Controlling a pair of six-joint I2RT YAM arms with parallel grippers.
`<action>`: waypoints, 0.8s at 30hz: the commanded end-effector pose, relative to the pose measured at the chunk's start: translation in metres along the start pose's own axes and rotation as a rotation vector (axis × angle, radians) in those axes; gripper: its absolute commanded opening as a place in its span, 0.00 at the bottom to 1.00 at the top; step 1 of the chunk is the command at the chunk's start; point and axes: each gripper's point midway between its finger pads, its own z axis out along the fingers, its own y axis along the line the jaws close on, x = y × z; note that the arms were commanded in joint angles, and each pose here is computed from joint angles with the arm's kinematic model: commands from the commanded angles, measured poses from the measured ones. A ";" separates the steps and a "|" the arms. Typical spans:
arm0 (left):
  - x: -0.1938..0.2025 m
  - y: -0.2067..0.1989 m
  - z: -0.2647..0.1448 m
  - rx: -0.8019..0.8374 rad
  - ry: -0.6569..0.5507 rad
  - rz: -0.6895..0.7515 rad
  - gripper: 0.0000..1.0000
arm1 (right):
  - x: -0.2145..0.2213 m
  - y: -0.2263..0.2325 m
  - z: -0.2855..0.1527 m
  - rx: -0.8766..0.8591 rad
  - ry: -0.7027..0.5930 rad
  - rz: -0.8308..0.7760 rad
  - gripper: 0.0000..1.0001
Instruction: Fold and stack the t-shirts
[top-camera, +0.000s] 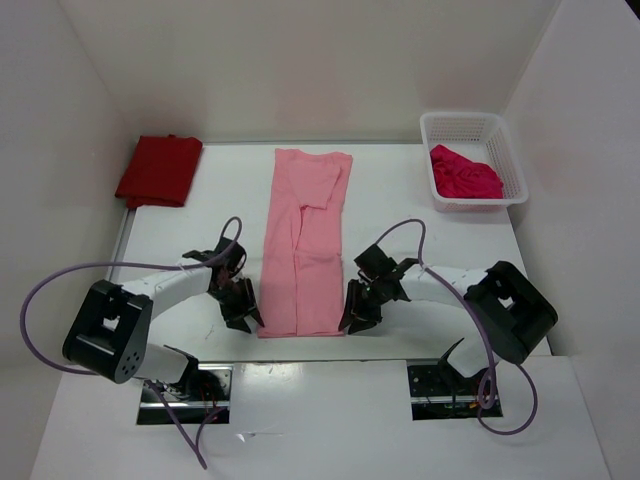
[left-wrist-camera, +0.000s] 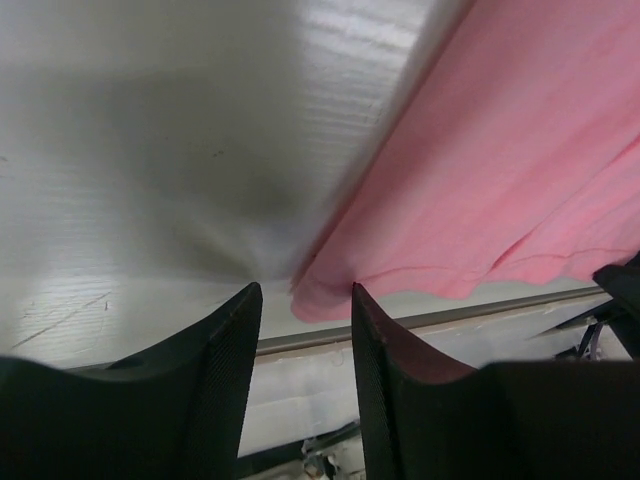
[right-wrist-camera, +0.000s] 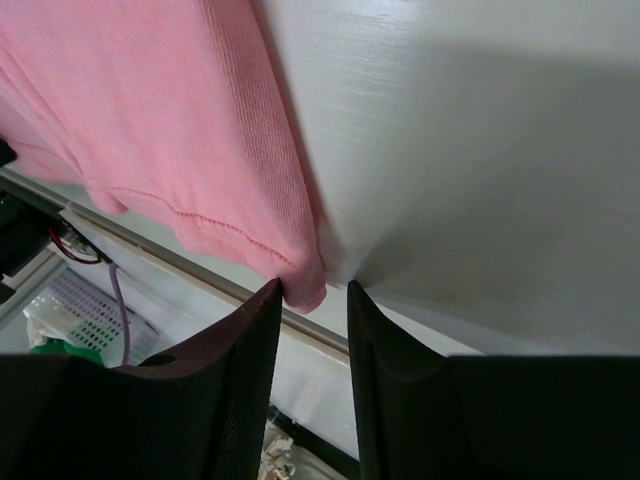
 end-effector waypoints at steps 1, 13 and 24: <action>0.016 0.001 0.005 0.019 0.073 0.006 0.47 | -0.003 0.014 0.000 -0.044 -0.018 -0.019 0.37; 0.024 -0.010 0.007 0.115 0.113 0.033 0.13 | 0.001 0.018 0.003 -0.052 0.023 -0.041 0.14; 0.050 -0.019 -0.013 0.210 0.218 0.154 0.00 | 0.057 0.032 -0.033 -0.113 0.127 -0.047 0.01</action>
